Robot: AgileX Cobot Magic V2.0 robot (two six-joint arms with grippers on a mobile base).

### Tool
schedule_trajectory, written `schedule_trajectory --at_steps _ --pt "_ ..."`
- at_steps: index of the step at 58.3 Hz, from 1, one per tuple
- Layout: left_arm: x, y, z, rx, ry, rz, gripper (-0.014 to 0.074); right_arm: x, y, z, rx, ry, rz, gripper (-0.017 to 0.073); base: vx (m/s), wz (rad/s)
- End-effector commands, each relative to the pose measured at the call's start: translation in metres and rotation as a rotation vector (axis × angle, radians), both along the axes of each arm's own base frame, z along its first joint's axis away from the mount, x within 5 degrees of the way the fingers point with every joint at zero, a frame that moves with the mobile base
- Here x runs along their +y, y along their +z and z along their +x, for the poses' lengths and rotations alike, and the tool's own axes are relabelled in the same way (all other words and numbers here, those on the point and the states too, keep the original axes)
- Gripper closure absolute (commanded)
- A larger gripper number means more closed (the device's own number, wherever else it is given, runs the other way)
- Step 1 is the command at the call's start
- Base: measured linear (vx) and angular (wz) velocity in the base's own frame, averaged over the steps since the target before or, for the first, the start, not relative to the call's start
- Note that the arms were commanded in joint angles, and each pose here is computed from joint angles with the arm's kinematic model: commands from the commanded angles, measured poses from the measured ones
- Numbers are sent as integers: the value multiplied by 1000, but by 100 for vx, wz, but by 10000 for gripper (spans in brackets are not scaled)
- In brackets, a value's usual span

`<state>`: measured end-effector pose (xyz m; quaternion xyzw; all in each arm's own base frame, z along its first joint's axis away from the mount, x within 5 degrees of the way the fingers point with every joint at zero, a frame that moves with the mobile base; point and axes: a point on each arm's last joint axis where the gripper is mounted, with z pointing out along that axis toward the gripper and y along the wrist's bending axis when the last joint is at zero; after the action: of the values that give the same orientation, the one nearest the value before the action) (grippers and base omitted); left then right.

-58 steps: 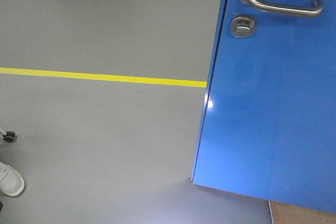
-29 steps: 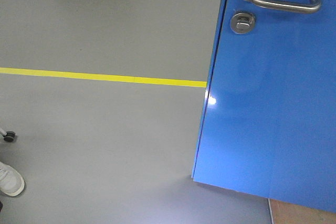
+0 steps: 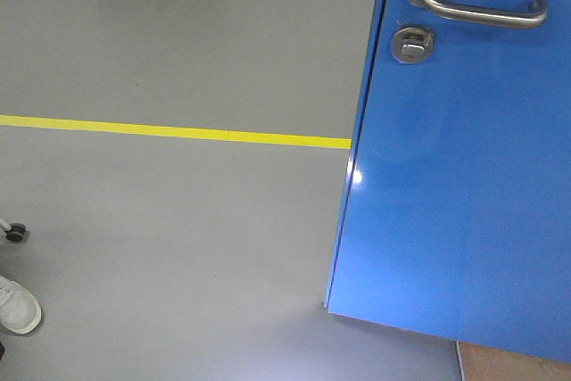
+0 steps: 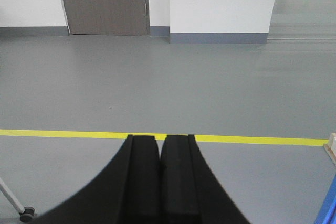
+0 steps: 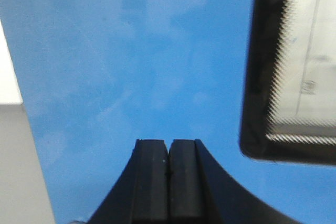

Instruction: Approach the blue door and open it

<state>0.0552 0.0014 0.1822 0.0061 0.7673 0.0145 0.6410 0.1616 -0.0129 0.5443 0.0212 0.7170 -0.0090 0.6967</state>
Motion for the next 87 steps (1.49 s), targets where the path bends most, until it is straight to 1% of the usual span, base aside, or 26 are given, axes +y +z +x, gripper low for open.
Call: schedule_trajectory --at_steps 1,10,17,24,29,35,42,47,48,51,56,87 --pt "-1 17 -1 -121 -12 -11 521 0 -19 -24 -151 -35 -39 547 0 0" --pt "-1 17 -1 -121 -12 -11 521 3 -91 -65 -205 -58 -43 547 0 0" --pt "-1 17 -1 -121 -12 -11 521 6 -160 -92 -176 -64 -39 547 0 0" --pt "-1 17 -1 -121 -12 -11 521 9 -220 -115 -159 -63 -38 547 0 0" --pt "-1 17 -1 -121 -12 -11 521 10 -260 -120 -132 -65 -34 547 0 0" --pt "-1 17 -1 -121 -12 -11 521 9 -298 -118 -90 -65 -25 547 0 0" --pt "-1 17 -1 -122 -12 -11 521 7 -334 -108 -18 -72 17 547 0 0" --pt "-1 17 -1 -122 -12 -11 521 6 -349 -105 -29 -81 49 547 0 0" --pt "-1 17 -1 -122 -12 -11 521 7 -351 -105 -7 -79 53 547 0 0" --pt "-1 17 -1 -123 -12 -11 521 6 -350 -106 -2 -80 27 547 0 0" --pt "-1 17 -1 -122 -12 -11 521 6 -350 -106 -5 -82 6 547 0 0" --pt "-1 17 -1 -122 -12 -11 521 6 -352 -106 15 -81 9 547 0 0"
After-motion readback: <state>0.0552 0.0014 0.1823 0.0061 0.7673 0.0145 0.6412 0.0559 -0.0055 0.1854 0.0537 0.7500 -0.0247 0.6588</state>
